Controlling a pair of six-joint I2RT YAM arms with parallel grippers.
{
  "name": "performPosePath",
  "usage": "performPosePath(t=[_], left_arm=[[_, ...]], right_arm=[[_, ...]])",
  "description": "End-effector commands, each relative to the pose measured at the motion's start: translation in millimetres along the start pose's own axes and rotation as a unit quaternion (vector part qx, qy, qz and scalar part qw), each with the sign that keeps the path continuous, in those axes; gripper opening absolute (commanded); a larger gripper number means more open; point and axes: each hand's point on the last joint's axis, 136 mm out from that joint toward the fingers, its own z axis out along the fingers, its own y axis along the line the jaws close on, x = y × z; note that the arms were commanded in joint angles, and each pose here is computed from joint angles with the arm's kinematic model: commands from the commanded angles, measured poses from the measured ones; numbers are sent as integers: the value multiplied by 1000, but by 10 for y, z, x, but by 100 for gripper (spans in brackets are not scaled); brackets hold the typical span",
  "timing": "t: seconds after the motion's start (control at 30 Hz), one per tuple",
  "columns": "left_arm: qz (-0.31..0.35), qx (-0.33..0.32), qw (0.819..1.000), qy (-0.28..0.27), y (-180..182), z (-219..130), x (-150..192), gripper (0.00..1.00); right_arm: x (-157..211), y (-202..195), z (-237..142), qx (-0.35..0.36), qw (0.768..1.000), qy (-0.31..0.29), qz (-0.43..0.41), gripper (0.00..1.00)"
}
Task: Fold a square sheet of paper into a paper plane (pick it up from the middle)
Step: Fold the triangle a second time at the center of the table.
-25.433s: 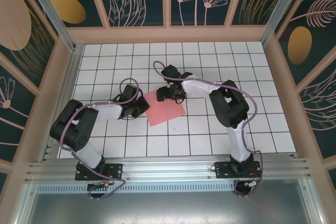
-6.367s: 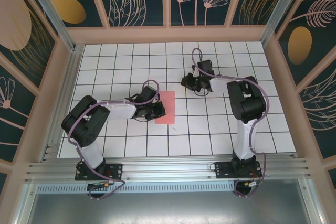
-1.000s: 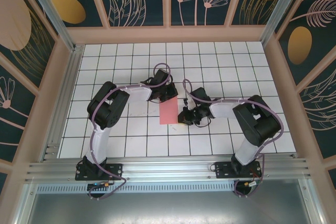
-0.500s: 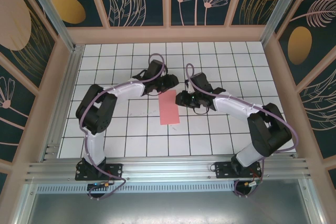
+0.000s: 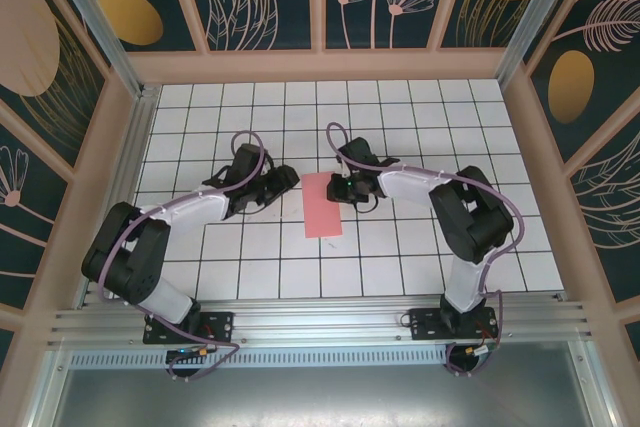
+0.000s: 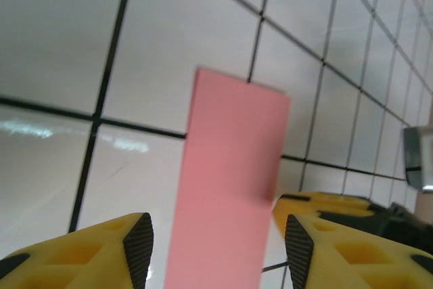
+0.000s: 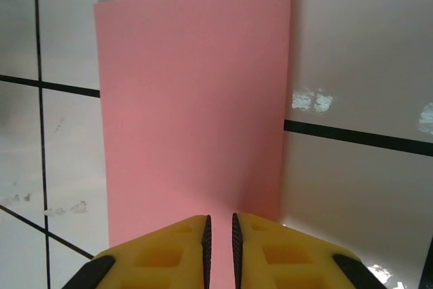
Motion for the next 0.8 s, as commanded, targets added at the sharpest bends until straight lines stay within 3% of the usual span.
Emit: performPosePath(t=[0.0, 0.5, 0.77], left_arm=[[-9, 37, 999, 11, -91, -60, 88, 57], [-9, 74, 991, 110, -110, 74, 807, 65], [-21, 47, 990, 133, 36, 110, 1032, 66]], right_arm=[[-39, 1, 67, 3, 1000, 7, 20, 17], [145, -423, 280, -21, 987, 60, 144, 18], [211, -506, 349, -12, 984, 72, 162, 18]])
